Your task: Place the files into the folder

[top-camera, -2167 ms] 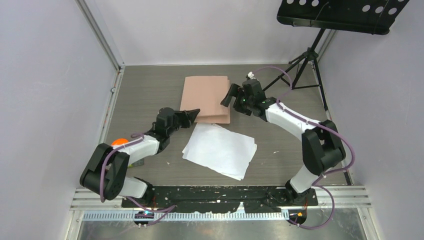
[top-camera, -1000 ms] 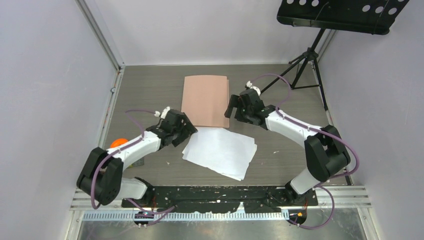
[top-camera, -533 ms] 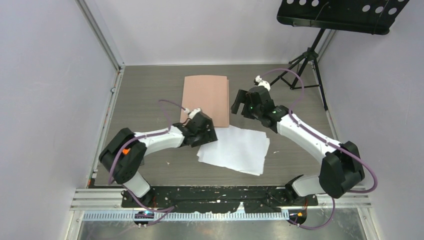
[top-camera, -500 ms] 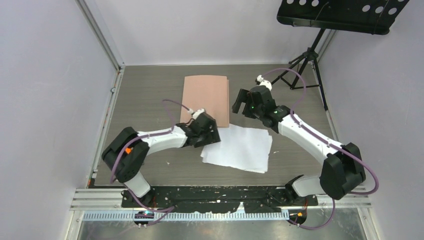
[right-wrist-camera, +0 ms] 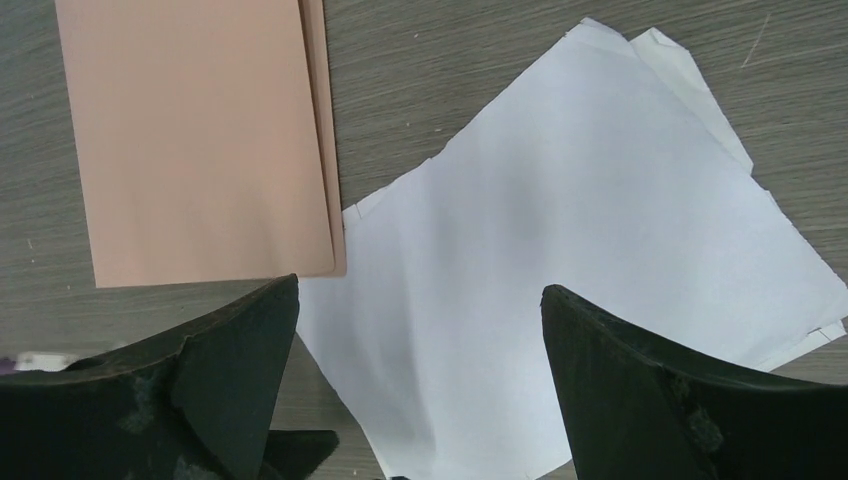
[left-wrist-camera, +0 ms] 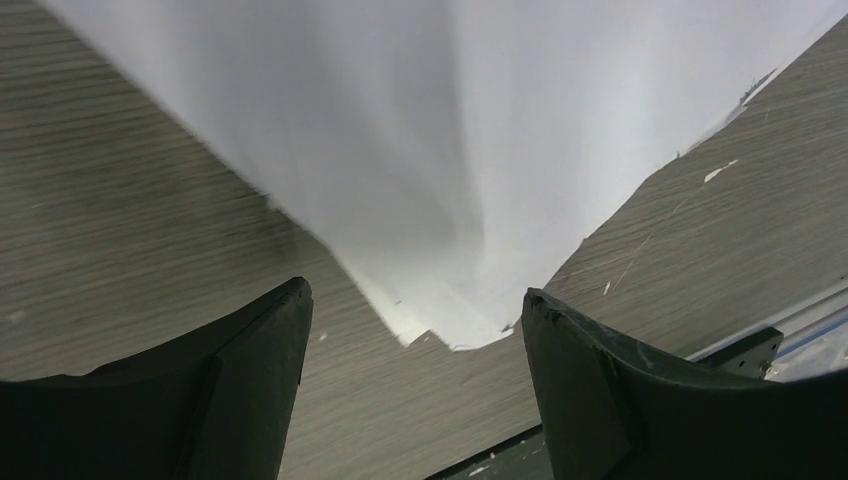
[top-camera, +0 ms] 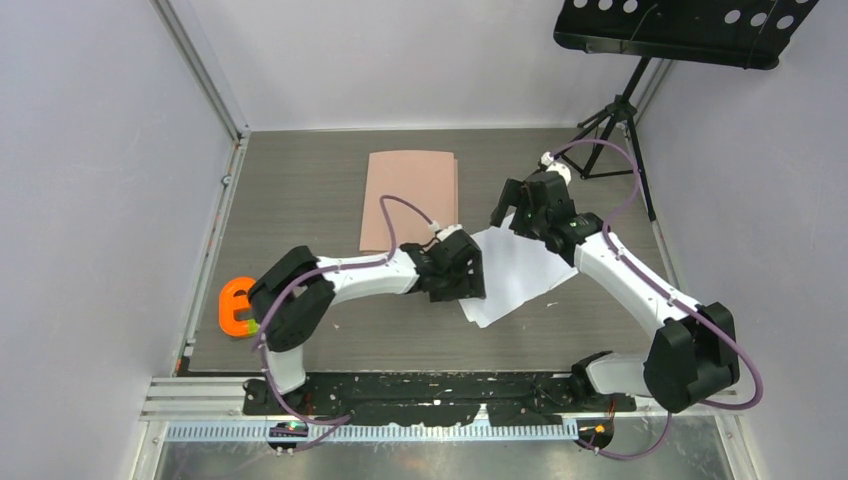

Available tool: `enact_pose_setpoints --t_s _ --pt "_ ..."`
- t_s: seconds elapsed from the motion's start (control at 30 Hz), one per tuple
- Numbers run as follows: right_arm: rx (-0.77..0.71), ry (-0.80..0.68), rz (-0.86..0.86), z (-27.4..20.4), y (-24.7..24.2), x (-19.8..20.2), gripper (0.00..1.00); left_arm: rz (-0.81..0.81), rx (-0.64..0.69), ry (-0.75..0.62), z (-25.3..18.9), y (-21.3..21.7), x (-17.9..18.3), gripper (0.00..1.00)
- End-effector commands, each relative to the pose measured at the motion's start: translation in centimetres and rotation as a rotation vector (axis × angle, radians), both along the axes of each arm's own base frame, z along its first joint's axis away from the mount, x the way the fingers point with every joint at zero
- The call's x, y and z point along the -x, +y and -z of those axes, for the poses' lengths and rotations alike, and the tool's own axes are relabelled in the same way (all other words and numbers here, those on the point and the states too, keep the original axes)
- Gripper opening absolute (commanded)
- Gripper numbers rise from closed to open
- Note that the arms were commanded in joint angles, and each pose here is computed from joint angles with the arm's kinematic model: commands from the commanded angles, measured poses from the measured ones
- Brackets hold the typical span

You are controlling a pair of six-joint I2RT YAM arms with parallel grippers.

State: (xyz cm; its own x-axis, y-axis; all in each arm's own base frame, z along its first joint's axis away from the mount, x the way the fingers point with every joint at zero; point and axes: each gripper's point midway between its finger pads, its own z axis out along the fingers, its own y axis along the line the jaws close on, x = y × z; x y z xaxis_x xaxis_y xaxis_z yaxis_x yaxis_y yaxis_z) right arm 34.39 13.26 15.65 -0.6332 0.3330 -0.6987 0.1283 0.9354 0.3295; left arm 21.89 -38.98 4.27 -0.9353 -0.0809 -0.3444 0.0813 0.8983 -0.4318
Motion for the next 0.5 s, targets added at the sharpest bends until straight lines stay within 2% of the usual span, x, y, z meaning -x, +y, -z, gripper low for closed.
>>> enact_pose_setpoints --t_s 0.0,0.1,0.2,0.47 --pt "-0.025 -0.023 -0.080 -1.2 1.6 -1.0 0.95 -0.160 0.008 -0.052 -4.4 5.6 -1.8 0.78" --pt "-0.052 -0.007 -0.115 -1.0 2.9 -1.8 0.96 -0.372 0.071 -0.041 -4.9 9.9 -3.4 0.78" --pt "-0.071 0.022 -0.141 0.1 3.8 -2.0 0.96 -0.538 0.203 -0.053 -5.0 12.2 -5.9 0.77" --pt "-0.113 0.054 -0.180 1.2 4.9 -1.6 0.96 -0.793 0.447 -0.084 -3.3 14.5 -10.5 0.73"
